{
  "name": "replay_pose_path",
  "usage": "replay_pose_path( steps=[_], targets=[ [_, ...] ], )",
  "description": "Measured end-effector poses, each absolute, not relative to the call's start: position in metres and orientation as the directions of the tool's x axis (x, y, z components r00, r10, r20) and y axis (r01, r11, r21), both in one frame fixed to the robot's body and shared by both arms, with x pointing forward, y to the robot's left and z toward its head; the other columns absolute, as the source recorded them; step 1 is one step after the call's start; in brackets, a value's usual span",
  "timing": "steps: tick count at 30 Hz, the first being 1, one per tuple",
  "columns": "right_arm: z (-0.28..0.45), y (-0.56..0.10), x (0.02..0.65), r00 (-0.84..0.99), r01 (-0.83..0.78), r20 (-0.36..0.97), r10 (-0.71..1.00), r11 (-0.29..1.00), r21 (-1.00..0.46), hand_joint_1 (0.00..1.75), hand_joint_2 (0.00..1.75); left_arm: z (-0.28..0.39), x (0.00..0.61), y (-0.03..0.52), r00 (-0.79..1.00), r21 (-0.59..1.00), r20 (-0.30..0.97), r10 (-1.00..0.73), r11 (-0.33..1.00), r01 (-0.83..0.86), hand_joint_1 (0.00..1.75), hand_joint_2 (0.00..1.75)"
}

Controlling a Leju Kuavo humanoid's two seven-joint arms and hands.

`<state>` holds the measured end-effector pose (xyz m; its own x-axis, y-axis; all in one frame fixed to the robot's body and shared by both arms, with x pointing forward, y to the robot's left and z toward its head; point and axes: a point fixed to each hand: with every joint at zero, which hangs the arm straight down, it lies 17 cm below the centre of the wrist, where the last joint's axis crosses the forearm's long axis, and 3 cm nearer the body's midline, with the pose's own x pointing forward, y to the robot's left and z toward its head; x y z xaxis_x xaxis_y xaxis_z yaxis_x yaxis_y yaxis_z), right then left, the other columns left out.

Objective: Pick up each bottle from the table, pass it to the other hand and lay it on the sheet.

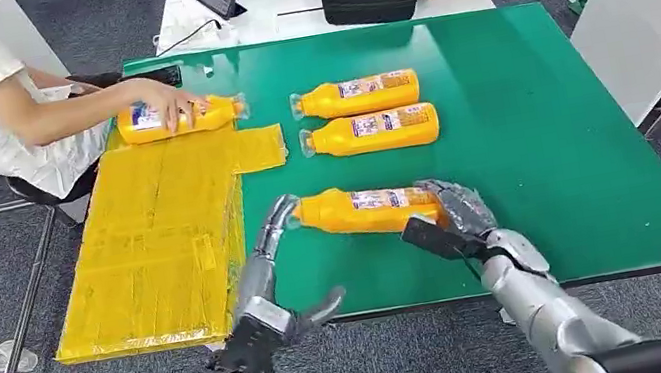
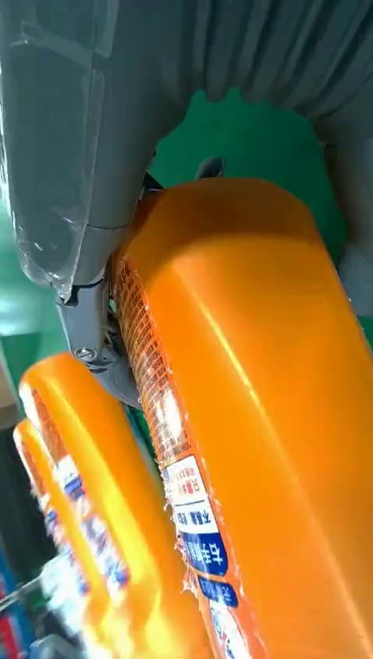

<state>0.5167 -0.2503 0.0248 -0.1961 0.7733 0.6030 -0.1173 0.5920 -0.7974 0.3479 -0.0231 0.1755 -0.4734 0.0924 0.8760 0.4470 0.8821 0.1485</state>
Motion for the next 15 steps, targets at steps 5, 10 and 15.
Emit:
replay_pose_path(
  steps=[5, 10, 15],
  targets=[
    [0.029, -0.246, 0.502, -0.168, -0.033, 0.736, 0.656, 0.742, -0.669, 1.75, 1.75, 0.179, 0.363, 0.014, -0.358, -0.187, 0.882, 0.304, 0.927, 0.326, 0.00, 1.75],
    [0.032, -0.249, 0.486, -0.158, 0.031, 0.801, 0.577, 0.814, -0.580, 1.75, 1.75, 0.175, 0.363, 0.050, -0.344, -0.313, 0.865, 0.365, 0.929, 0.199, 0.00, 1.75],
    [0.033, -0.245, 0.473, -0.167, 0.056, 0.832, 0.529, 0.848, -0.528, 1.75, 1.75, 0.151, 0.364, 0.065, -0.252, -0.387, 0.875, 0.413, 0.910, 0.146, 0.00, 1.75]
  ],
)
